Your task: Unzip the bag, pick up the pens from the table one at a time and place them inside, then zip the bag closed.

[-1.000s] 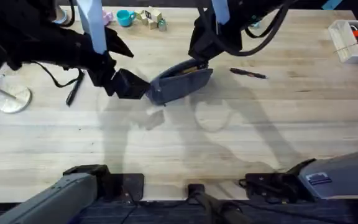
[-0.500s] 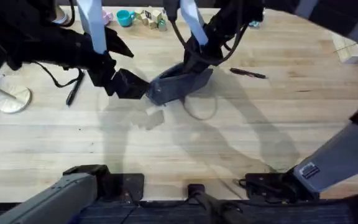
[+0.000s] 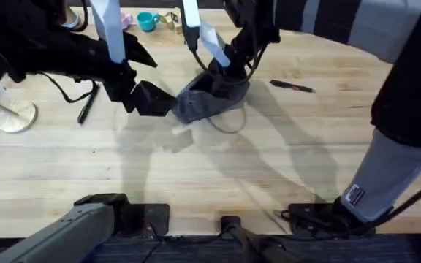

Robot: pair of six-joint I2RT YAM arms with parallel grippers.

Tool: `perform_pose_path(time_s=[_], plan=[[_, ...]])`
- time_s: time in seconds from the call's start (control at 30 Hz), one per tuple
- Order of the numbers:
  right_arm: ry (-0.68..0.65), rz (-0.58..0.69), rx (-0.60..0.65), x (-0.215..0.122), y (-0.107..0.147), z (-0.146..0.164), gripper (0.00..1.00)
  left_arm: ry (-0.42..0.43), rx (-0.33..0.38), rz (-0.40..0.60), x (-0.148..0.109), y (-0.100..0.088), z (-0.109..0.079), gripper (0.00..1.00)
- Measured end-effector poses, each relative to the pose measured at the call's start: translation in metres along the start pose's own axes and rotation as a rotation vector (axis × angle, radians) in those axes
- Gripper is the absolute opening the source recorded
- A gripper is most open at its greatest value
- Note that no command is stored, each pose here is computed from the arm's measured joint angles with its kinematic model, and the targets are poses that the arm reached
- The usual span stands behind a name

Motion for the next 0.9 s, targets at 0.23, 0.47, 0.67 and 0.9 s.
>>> perform_pose_path(time_s=[0.23,0.47,0.67,0.9], plan=[[-0.002,0.006,-0.016,0.0028,-0.0028,0.0028,0.693,0.0,0.0,0.0,0.0,0.0,0.0,0.994],[0.007,0.011,-0.029,0.0032,-0.0032,0.002,0.995,0.0,0.0,0.0,0.0,0.0,0.0,0.994],[0.007,0.012,-0.03,0.0032,-0.0032,0.002,0.995,0.0,0.0,0.0,0.0,0.0,0.0,0.993],[0.008,0.013,0.001,0.003,-0.0032,0.002,0.996,0.0,0.0,0.0,0.0,0.0,0.0,0.993]])
Point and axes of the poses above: each hand's point on the last joint's axis, 136 mm out from that joint toward the fingers, its own x axis out along the fingers, its own z axis along the line the jaws close on, y = z × x, the point moved 6 cm from there along -x, back along the fingers, and after that the axes turned 13 degrees about x, right-handed, at the moved point
